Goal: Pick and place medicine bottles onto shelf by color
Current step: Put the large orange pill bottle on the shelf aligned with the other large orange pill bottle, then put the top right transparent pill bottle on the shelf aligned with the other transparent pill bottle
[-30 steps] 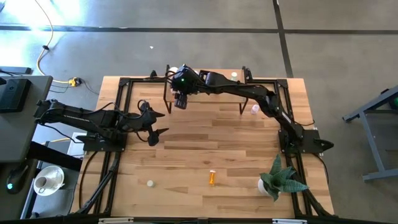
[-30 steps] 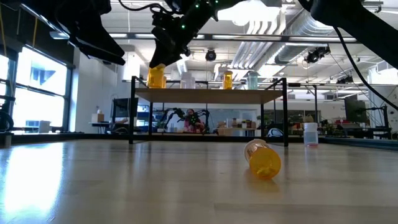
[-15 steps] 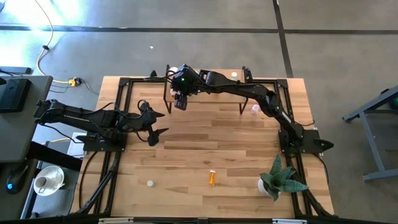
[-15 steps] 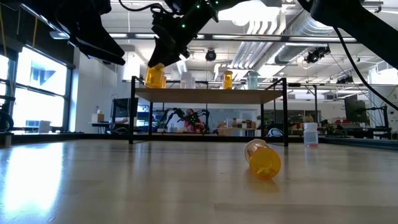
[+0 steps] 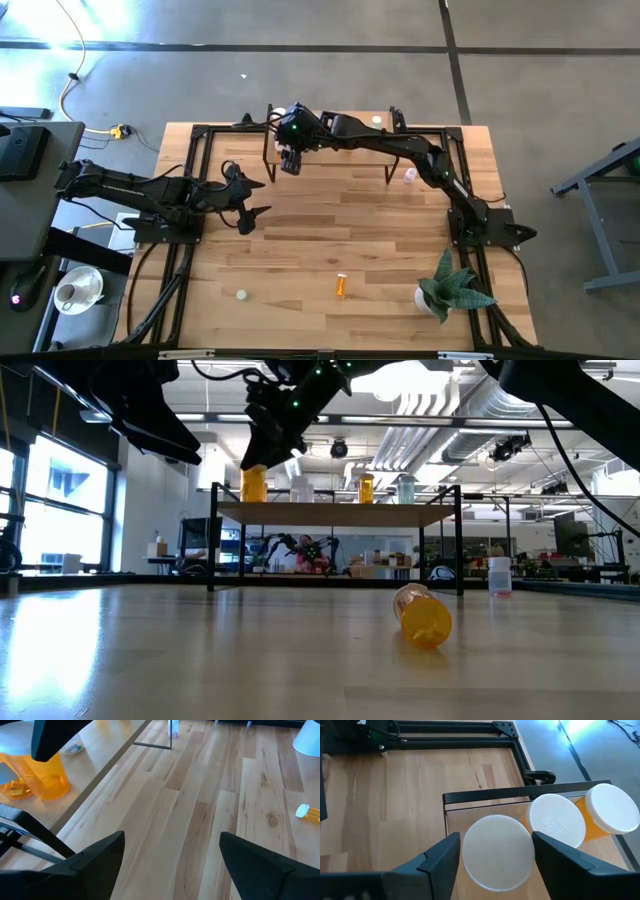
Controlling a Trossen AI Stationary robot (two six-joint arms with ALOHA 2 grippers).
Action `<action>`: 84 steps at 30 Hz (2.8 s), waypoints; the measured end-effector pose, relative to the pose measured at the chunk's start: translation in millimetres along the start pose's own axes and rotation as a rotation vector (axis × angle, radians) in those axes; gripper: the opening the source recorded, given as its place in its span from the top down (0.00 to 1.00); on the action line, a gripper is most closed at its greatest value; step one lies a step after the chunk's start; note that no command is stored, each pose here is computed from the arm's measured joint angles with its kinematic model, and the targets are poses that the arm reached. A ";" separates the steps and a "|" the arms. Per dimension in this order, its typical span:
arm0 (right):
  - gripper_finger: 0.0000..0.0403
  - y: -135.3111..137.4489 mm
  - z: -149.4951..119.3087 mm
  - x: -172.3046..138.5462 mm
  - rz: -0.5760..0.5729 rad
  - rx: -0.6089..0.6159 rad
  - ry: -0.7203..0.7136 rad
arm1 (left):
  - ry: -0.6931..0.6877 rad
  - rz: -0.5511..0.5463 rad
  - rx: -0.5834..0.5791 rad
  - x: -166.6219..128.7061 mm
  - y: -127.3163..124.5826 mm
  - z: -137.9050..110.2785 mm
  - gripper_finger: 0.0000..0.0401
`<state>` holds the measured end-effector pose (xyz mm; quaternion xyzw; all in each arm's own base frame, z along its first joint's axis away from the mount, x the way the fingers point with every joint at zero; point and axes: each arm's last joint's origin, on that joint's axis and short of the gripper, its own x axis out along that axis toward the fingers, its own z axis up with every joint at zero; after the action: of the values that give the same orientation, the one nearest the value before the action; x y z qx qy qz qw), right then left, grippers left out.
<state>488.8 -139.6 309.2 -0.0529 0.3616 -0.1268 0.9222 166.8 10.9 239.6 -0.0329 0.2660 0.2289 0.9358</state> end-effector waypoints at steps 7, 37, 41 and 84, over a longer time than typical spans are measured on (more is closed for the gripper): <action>0.38 -0.2 0.1 0.0 -0.001 0.008 -0.002 | 0.000 0.000 0.000 0.0 0.0 0.0 0.22; 0.37 1.7 -3.2 -26.2 0.045 0.025 0.123 | 0.021 0.004 0.010 -0.1 0.5 -2.2 0.22; 0.37 7.2 -4.8 -18.9 0.051 0.018 0.119 | 0.020 0.004 0.009 -0.1 0.5 -2.1 0.22; 0.37 72.4 -41.7 -62.1 0.425 -0.069 0.612 | 0.060 0.013 0.025 -0.2 1.4 -6.3 0.22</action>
<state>430.8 -53.2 305.5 0.0329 0.6275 0.0697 0.7748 163.0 10.9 234.4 -0.0264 0.2972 0.2303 0.9263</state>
